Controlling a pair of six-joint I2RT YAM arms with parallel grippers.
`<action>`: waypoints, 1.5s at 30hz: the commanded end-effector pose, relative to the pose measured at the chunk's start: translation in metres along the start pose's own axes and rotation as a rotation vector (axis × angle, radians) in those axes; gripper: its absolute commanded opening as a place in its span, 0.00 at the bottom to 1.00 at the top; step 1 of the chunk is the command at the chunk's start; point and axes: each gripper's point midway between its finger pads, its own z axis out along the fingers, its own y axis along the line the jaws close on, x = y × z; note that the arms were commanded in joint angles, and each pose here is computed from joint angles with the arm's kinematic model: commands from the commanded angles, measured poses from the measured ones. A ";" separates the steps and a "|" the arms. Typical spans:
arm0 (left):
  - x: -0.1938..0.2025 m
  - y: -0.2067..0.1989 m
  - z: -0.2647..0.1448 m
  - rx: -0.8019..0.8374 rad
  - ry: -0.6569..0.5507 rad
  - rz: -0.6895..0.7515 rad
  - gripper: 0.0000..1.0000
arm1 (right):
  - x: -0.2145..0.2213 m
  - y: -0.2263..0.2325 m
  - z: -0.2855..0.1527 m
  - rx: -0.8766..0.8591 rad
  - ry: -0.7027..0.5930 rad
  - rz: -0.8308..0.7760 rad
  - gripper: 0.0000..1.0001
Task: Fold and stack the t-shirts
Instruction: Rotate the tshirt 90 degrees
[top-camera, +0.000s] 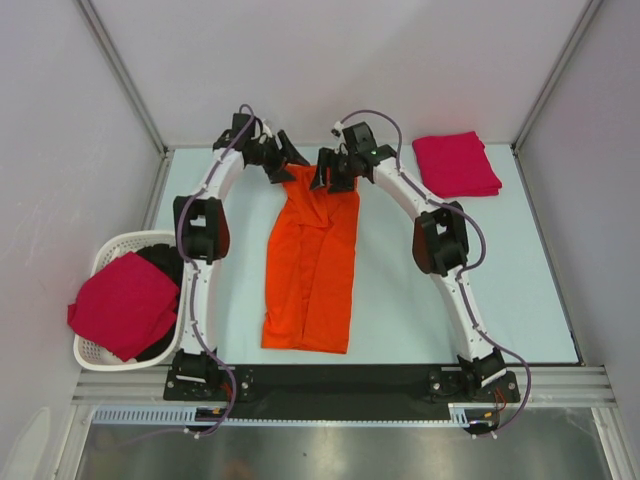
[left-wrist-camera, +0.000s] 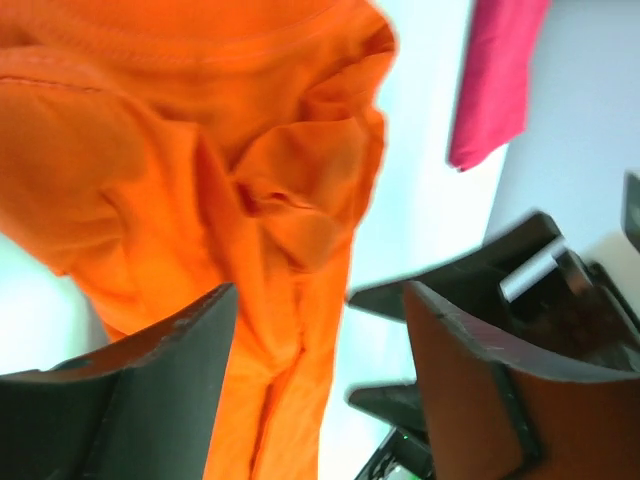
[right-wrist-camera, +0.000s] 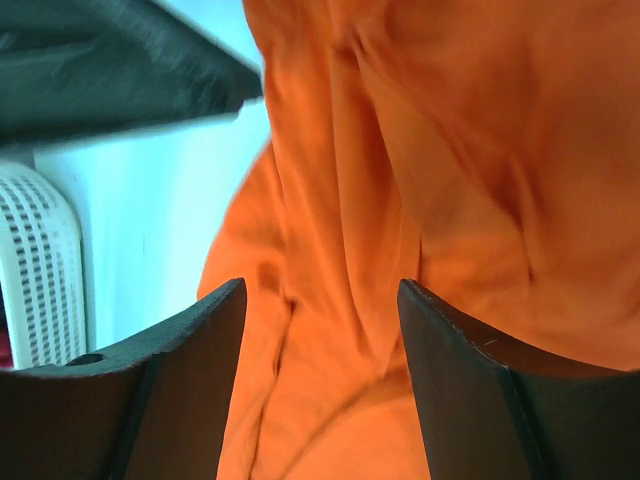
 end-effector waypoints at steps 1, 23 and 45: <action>-0.025 -0.062 -0.047 0.106 -0.100 0.120 0.77 | -0.036 0.004 0.008 0.013 -0.120 -0.080 0.67; -0.009 -0.082 -0.045 0.197 -0.043 0.118 0.86 | -0.028 -0.039 0.040 0.123 -0.130 -0.067 0.21; 0.050 -0.070 0.017 0.160 0.111 0.091 0.86 | -0.057 -0.071 -0.028 0.262 -0.264 0.002 0.00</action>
